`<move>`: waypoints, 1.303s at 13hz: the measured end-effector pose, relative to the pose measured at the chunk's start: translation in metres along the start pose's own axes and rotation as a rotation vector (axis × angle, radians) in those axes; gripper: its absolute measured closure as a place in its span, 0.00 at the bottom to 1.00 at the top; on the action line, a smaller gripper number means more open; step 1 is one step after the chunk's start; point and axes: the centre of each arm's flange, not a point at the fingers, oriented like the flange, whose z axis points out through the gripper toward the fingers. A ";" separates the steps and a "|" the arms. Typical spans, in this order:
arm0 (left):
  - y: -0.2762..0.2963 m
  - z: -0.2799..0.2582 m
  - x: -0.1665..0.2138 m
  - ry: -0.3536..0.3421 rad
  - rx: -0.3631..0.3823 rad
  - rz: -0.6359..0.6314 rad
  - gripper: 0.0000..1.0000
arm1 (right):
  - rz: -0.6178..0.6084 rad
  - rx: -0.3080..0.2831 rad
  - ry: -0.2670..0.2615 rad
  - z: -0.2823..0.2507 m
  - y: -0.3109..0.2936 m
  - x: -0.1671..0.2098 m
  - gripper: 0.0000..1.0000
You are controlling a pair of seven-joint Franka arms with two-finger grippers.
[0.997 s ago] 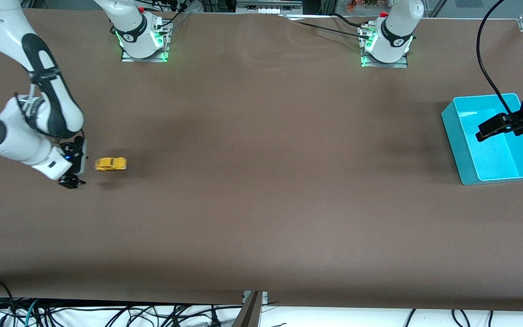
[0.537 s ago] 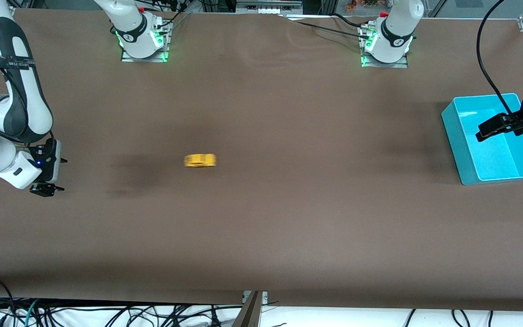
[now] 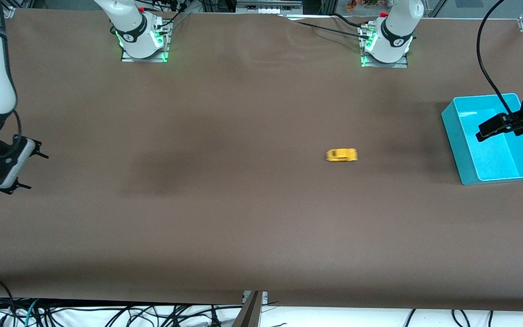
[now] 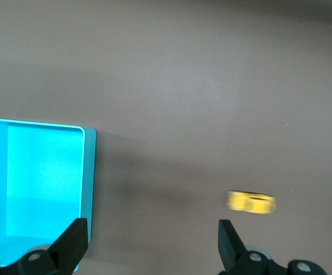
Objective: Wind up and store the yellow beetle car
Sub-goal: 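Release the car and withdraw the right gripper as it drives off, then move the left gripper from the bin down toward the car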
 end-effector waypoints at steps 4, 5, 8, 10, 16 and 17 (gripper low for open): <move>0.000 -0.004 0.001 0.008 -0.001 0.000 0.00 | 0.400 0.011 -0.002 -0.044 -0.007 0.034 0.00; 0.000 -0.004 0.001 0.008 -0.001 0.000 0.00 | 0.509 0.020 -0.008 -0.050 -0.010 0.040 0.00; 0.000 -0.004 0.001 0.008 -0.001 -0.001 0.00 | 0.698 0.058 -0.036 -0.060 -0.018 0.050 0.00; -0.001 0.001 0.003 0.000 0.000 -0.003 0.00 | 0.797 0.078 -0.052 -0.061 -0.027 0.067 0.00; -0.006 0.013 0.008 -0.021 0.004 -0.010 0.00 | 0.902 0.071 -0.072 -0.076 -0.040 0.094 0.00; -0.006 0.014 0.009 -0.023 0.005 -0.011 0.00 | 0.905 0.062 -0.068 -0.081 -0.040 0.094 0.00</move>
